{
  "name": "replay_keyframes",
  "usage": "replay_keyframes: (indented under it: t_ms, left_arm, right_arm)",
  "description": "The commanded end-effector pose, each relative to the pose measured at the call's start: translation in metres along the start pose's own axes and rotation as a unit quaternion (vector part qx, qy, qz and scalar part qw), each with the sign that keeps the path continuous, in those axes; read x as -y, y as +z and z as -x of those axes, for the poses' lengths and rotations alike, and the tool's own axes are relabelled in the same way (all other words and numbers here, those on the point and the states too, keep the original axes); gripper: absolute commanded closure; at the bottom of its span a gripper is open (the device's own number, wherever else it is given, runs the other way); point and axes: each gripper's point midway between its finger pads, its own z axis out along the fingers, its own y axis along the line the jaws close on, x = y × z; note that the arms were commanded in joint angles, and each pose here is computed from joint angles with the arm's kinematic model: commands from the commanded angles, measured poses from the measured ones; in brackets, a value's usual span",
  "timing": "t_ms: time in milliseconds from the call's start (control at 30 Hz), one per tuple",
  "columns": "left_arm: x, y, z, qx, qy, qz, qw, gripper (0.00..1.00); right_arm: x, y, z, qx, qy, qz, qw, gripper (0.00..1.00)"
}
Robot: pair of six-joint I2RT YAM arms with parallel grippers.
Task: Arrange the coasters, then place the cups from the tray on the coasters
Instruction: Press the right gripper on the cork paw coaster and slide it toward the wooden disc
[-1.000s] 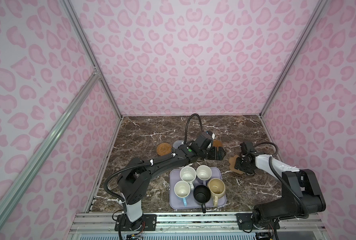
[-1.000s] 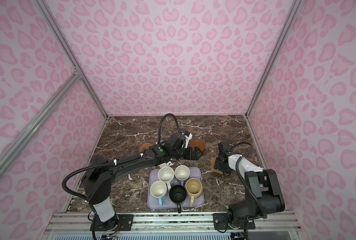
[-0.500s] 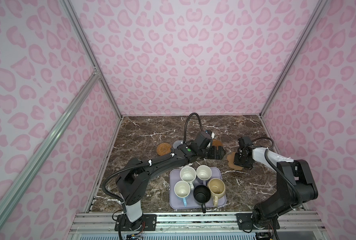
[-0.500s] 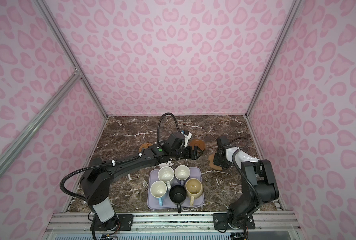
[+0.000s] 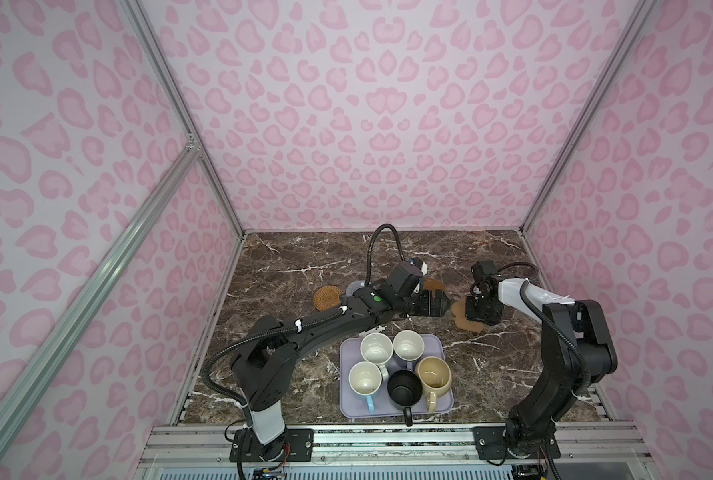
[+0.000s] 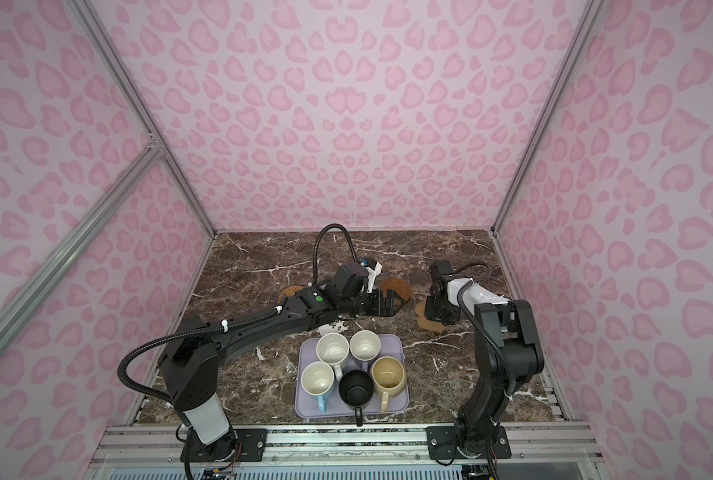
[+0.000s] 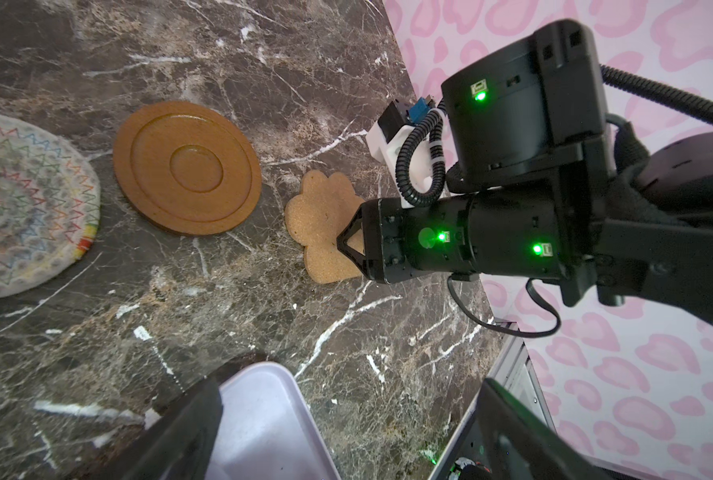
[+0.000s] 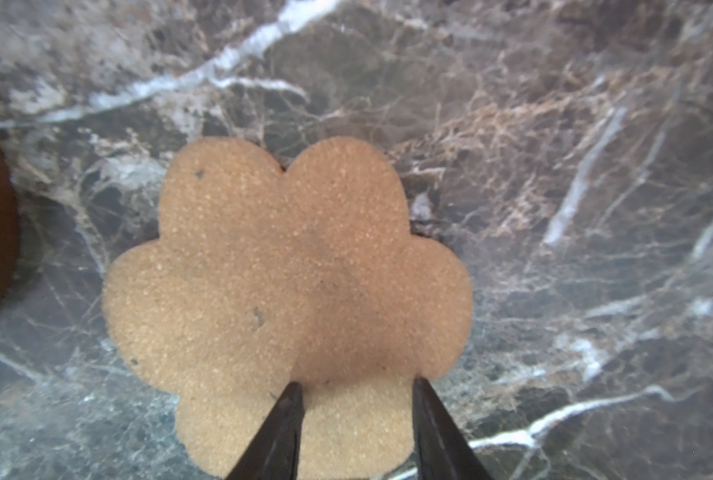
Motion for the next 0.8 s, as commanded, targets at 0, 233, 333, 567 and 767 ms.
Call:
replay_keyframes:
  t_ms: [0, 233, 333, 567, 767]
  left_arm:
    - [0.002, -0.001, 0.006, 0.007, 0.002, -0.007, 1.000, 0.03]
    - [0.000, -0.001, 0.007, 0.009, 0.002, -0.005, 1.000, 0.03]
    - [-0.001, 0.000, 0.007, 0.008, 0.001, -0.004, 1.000, 0.03]
    - [-0.001, 0.002, 0.007, 0.007, 0.000, -0.003, 1.000, 0.03]
    - [-0.002, 0.003, 0.007, 0.006, -0.001, -0.002, 1.000, 0.03]
  right_arm:
    - [0.002, 0.018, 0.025, 0.043, 0.004, -0.019, 0.999, 0.58]
    - [0.001, 0.022, 0.035, 0.047, 0.022, -0.007, 0.999, 0.59]
    - [0.001, 0.017, 0.043, 0.059, 0.021, -0.004, 0.998, 0.59]
    - [-0.001, 0.013, 0.051, 0.068, 0.017, 0.001, 0.998, 0.62]
    - [-0.004, 0.008, 0.056, 0.082, 0.016, 0.011, 0.996, 0.62]
